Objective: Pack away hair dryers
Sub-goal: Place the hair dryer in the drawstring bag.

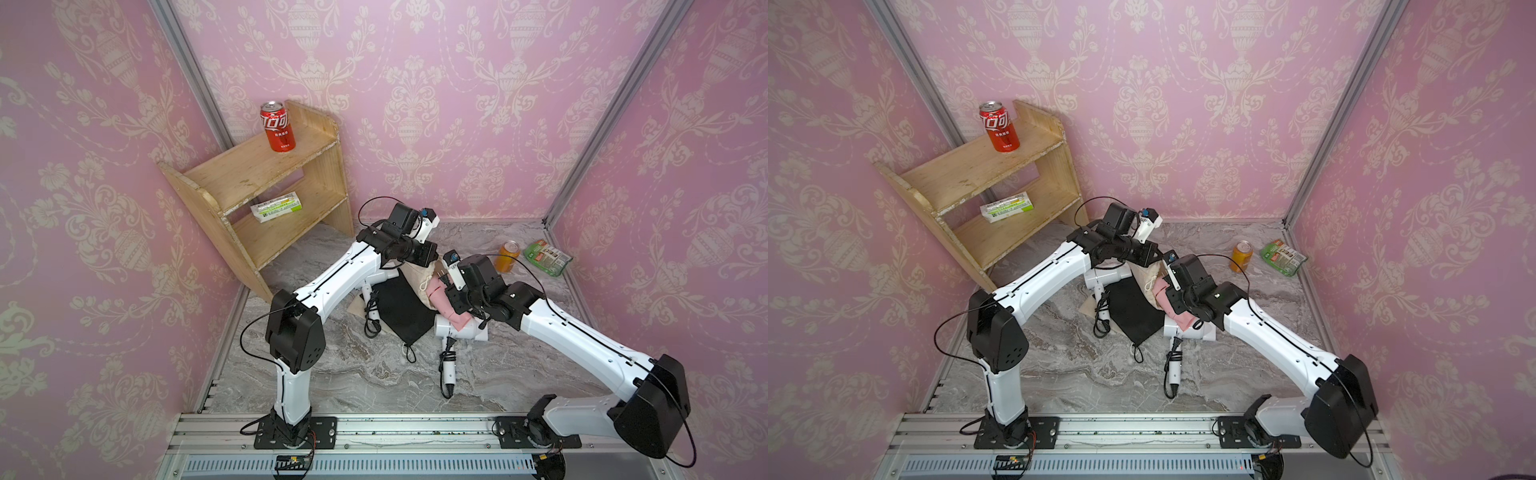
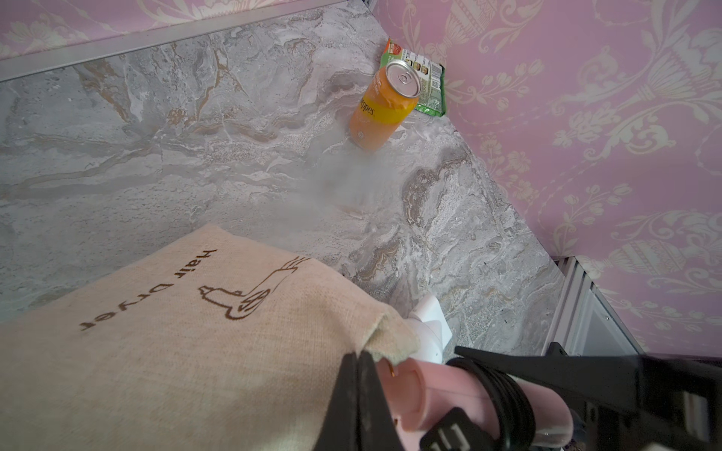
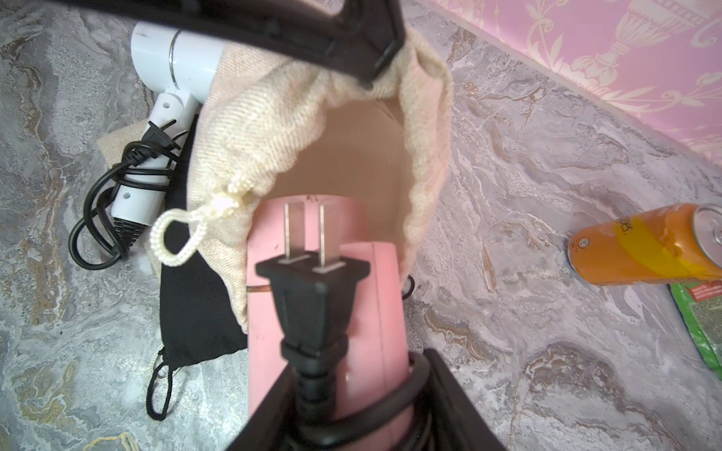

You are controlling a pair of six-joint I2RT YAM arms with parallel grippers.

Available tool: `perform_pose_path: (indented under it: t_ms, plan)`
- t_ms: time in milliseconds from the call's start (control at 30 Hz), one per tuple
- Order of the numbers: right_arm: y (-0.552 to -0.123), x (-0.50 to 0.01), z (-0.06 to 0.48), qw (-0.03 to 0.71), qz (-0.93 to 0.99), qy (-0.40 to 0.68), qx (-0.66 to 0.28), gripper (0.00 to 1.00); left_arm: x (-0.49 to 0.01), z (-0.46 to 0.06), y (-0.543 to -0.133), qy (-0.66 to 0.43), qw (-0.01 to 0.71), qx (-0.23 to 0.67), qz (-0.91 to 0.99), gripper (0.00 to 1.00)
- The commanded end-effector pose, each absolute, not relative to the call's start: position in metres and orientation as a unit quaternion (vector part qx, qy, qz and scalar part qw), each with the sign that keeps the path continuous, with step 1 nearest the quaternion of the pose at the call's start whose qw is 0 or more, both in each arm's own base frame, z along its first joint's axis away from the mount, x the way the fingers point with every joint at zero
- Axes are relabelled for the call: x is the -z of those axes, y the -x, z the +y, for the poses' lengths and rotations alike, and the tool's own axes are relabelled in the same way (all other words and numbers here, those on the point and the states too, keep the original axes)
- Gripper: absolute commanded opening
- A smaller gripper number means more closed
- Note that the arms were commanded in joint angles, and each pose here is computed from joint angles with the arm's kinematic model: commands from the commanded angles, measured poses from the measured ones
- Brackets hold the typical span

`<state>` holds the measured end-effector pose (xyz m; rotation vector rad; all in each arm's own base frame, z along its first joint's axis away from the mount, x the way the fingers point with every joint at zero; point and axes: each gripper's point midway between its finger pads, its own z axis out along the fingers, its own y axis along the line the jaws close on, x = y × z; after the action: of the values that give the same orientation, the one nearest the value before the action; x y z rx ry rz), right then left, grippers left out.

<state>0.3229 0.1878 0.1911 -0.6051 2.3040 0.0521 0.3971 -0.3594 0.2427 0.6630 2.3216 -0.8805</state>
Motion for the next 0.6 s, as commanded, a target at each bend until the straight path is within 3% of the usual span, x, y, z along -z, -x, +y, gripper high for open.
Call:
perform_pose_path:
  t_ms: [0, 567]
  plan:
    - [-0.328, -0.196, 0.198, 0.387, 0.89, 0.241, -0.033, 0.36, -0.254, -0.371, -0.39, -0.251, 0.28, 0.348, 0.859, 0.0]
    - [-0.34, -0.192, 0.197, 0.374, 0.903, 0.188, -0.099, 0.36, -0.265, -0.375, -0.374, -0.264, 0.288, 0.349, 0.852, 0.0]
